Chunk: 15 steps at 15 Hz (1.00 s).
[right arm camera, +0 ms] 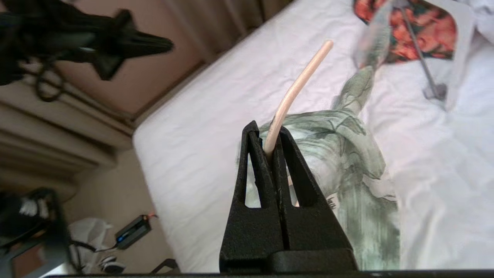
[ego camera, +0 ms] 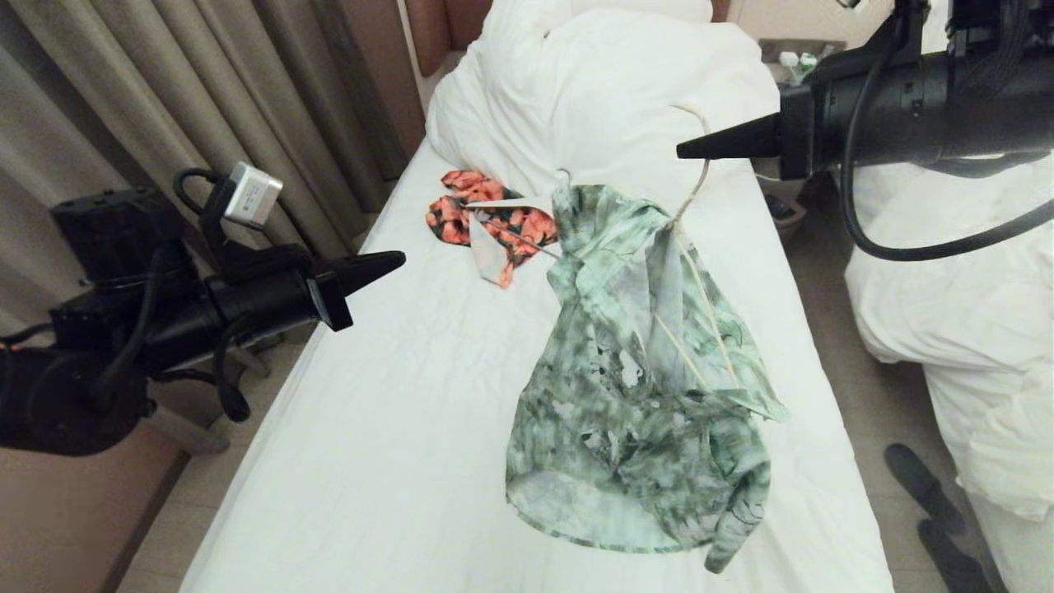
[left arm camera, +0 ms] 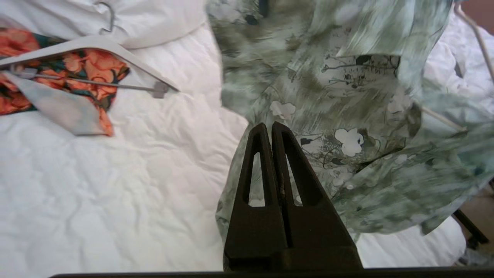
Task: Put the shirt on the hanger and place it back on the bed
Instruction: Take the clothes hanger out of the clothes
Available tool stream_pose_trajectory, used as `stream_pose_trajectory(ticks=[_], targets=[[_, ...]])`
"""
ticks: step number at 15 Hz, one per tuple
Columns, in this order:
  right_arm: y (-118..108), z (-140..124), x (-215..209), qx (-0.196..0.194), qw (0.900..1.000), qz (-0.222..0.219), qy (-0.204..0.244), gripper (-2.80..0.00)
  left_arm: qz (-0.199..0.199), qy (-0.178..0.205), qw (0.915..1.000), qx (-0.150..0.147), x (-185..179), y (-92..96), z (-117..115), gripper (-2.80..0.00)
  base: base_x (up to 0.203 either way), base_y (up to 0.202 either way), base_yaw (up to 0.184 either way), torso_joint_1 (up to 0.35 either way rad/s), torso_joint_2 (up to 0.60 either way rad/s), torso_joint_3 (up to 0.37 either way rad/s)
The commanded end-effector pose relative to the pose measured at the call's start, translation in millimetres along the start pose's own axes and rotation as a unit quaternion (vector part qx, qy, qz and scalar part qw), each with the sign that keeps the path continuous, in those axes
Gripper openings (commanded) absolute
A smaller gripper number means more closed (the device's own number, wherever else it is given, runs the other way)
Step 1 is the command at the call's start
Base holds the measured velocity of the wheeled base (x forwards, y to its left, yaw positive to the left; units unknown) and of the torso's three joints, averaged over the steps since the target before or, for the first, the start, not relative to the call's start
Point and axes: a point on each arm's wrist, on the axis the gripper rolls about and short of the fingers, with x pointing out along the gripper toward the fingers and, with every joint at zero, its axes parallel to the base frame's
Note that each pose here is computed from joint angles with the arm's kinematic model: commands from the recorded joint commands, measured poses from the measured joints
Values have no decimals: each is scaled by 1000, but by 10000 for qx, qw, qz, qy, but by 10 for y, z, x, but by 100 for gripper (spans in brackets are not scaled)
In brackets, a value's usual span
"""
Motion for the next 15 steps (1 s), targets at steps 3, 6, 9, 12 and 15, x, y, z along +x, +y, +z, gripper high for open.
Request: stream_pose_trajectory(ticks=[3,6,9,12,15], targets=[[18,-15,91,-10,9999,-119,16,-280,43,-91,9999,51,-24,4,60,-280,0,0,0,0,0,0],[103,31,134,-112,9998,28,-134,-280,77,-146,9998,97,-63,-3,106,-280,0,0,0,0,0,0],[222,83,132,-201,9993,199,-229,-280,108,-172,9997,119,-90,-2,127,-280,0,0,0,0,0,0],[221,88,131,-213,9993,174,-244,-280,101,-172,9997,120,-94,-5,127,-280,0,0,0,0,0,0],[242,139,80,-262,9990,159,-330,-280,93,-167,9998,115,-92,-10,123,-280,0,0,0,87,-195,-89]])
